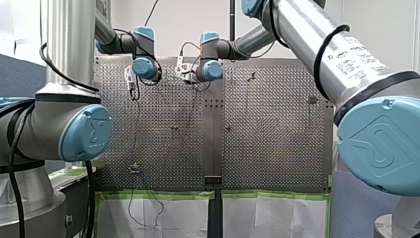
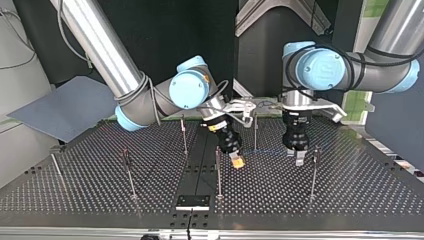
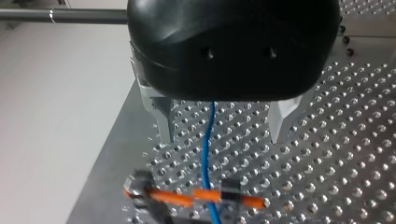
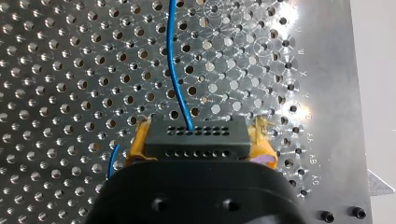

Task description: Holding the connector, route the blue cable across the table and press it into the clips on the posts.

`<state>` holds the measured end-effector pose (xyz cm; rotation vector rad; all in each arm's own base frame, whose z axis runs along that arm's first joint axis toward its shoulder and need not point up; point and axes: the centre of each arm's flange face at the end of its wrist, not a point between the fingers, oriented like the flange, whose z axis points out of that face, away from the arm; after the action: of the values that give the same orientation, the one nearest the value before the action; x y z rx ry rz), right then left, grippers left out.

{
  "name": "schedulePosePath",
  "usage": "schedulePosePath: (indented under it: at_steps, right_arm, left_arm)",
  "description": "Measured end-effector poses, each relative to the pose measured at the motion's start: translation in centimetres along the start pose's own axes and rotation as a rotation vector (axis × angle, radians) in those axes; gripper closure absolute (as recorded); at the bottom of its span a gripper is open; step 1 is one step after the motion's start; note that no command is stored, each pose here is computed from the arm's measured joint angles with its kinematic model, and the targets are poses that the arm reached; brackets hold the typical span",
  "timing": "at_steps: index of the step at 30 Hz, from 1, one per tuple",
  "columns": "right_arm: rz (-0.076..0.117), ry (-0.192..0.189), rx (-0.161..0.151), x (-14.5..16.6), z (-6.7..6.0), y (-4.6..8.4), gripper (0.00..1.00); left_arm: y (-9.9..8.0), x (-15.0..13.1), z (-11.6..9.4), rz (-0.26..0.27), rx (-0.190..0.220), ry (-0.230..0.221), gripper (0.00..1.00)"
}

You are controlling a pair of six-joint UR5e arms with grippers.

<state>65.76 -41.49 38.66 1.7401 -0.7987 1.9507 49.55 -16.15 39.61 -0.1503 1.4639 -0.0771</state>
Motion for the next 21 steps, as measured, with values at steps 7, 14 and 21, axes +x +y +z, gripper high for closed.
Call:
schedulePosePath:
  at_steps: [7, 14, 21]
  right_arm:
    - [0.0, -0.002, 0.0, 0.0, 0.0, 0.0, 1.0]
    - [0.001, -0.003, -0.001, 0.0, 0.0, 0.0, 1.0]
    - [0.001, -0.005, -0.001, 0.0, 0.0, 0.0, 1.0]
  left_arm:
    - [-0.2, 1.1, 1.9, 0.001, -0.007, -0.005, 0.02]
    - [-0.2, 1.4, 2.0, -0.005, -0.008, 0.0, 0.31]
    - [0.0, 1.5, 2.0, -0.013, -0.019, 0.005, 0.89]
